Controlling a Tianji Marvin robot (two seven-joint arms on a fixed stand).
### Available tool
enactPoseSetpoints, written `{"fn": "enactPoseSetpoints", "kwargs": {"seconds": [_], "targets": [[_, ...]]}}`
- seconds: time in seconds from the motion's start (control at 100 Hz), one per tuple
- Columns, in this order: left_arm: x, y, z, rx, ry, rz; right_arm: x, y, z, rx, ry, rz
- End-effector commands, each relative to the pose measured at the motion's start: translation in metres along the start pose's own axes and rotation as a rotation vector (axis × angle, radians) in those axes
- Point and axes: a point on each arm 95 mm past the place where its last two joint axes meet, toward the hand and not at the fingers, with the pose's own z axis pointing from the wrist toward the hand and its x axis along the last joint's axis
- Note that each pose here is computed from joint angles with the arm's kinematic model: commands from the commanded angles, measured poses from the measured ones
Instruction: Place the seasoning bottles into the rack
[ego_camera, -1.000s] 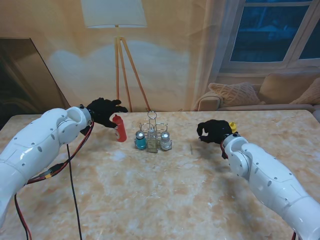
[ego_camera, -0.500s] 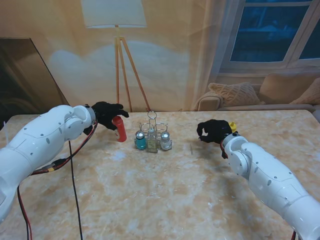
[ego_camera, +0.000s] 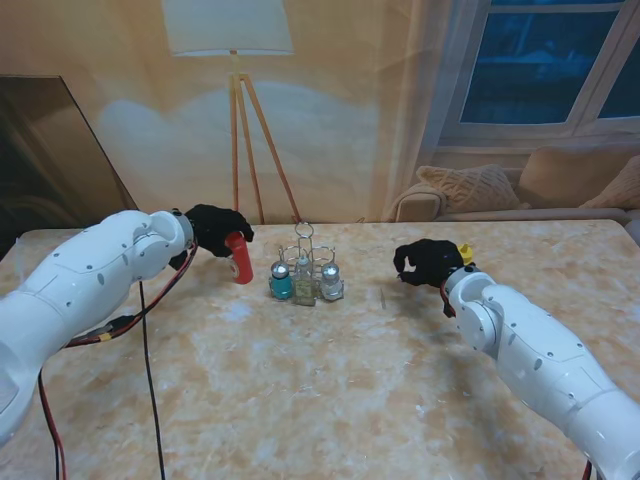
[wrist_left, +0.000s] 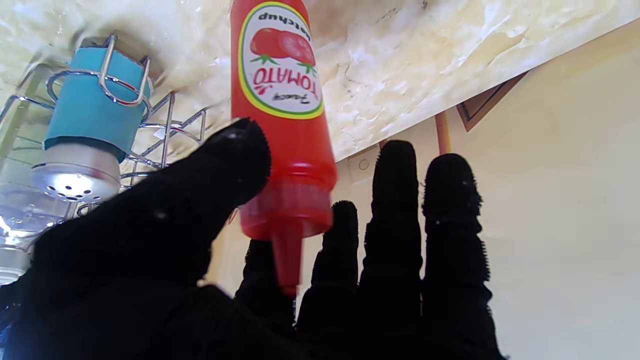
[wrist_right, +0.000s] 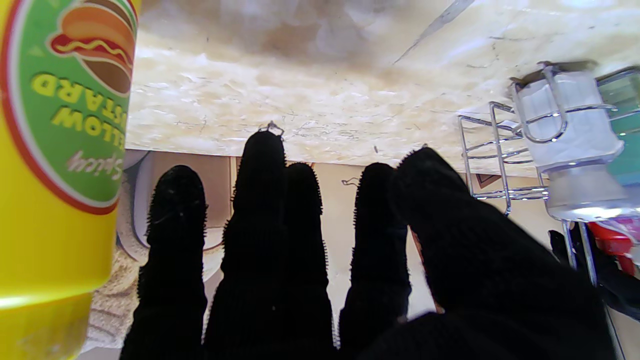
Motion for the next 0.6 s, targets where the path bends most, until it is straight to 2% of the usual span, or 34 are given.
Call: {"fn": "enactPoseSetpoints", "kwargs": {"seconds": [0.0,0.59], "targets": [[0.0008,-0.0020,0.0027,-0.009,-0.004,-0.001,0.0040,-0.0048,0.0000,0.018,0.004,0.004],[0.0053,0.0025,0.0074,0.007,-0.020,-0.023,0.0044,-0.0060,0.0004,0.023,0.005,0.006]]}}
